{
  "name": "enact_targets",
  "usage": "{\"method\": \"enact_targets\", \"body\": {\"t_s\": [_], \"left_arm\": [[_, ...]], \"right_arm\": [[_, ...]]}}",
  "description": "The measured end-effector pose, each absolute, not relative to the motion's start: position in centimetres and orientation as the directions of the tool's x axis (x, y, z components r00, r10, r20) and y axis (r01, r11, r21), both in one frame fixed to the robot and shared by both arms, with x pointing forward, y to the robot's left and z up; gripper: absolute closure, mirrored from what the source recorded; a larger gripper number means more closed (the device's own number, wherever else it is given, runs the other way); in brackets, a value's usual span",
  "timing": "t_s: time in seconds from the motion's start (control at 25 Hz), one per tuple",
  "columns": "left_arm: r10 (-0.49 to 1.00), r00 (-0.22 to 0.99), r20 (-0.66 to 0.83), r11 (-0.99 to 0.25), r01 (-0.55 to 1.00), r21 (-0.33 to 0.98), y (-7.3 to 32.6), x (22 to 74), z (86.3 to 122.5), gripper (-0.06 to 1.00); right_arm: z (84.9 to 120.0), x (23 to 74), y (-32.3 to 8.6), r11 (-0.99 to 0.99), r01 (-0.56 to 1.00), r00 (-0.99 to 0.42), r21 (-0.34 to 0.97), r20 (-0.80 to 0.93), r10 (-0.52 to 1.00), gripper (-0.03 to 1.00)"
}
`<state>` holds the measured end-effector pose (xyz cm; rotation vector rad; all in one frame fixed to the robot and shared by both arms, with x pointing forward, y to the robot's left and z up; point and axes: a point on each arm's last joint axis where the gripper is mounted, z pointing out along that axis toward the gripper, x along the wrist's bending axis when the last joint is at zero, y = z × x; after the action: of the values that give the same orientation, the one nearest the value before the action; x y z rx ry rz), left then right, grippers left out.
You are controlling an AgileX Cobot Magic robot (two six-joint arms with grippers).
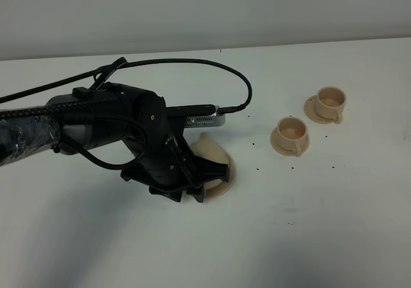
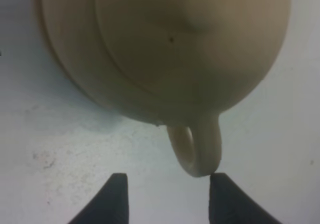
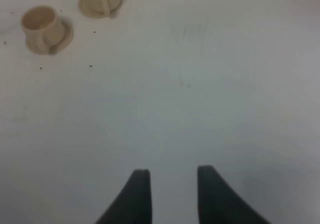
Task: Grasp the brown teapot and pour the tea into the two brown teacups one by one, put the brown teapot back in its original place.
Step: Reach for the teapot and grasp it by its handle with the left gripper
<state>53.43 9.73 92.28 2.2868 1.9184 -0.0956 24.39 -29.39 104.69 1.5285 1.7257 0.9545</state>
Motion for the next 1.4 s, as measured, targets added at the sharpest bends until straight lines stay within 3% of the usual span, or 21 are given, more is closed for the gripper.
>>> {"method": "enact_targets", "body": {"t_s": [0.4,0.64,1.16,1.4], "left_arm": [[0.975,0.223,-0.003,-0.222,0.970,0.099,11.0,53.9,92.2,0.55],[0.979,0.202,0.010,-0.202,0.972,0.117,12.2,54.8,92.2,0.55],[0.959,0.279,0.049,-0.282,0.926,0.250,12.7,56.4,92.5,0.55],[0.929,0.362,0.079,-0.370,0.904,0.213,12.9,56.1,92.4,0.55]], "right_arm": [[104.7,24.4,-29.4,0.062,0.531,-0.123,0.845,0.005,0.992,0.73],[104.7,24.4,-29.4,0.061,0.531,-0.123,0.845,0.005,0.992,0.73],[104.7,24.4,-29.4,0.061,0.531,-0.123,0.845,0.006,0.992,0.73],[104.7,24.4,-29.4,0.061,0.531,-0.123,0.845,0.006,0.992,0.73]]}}
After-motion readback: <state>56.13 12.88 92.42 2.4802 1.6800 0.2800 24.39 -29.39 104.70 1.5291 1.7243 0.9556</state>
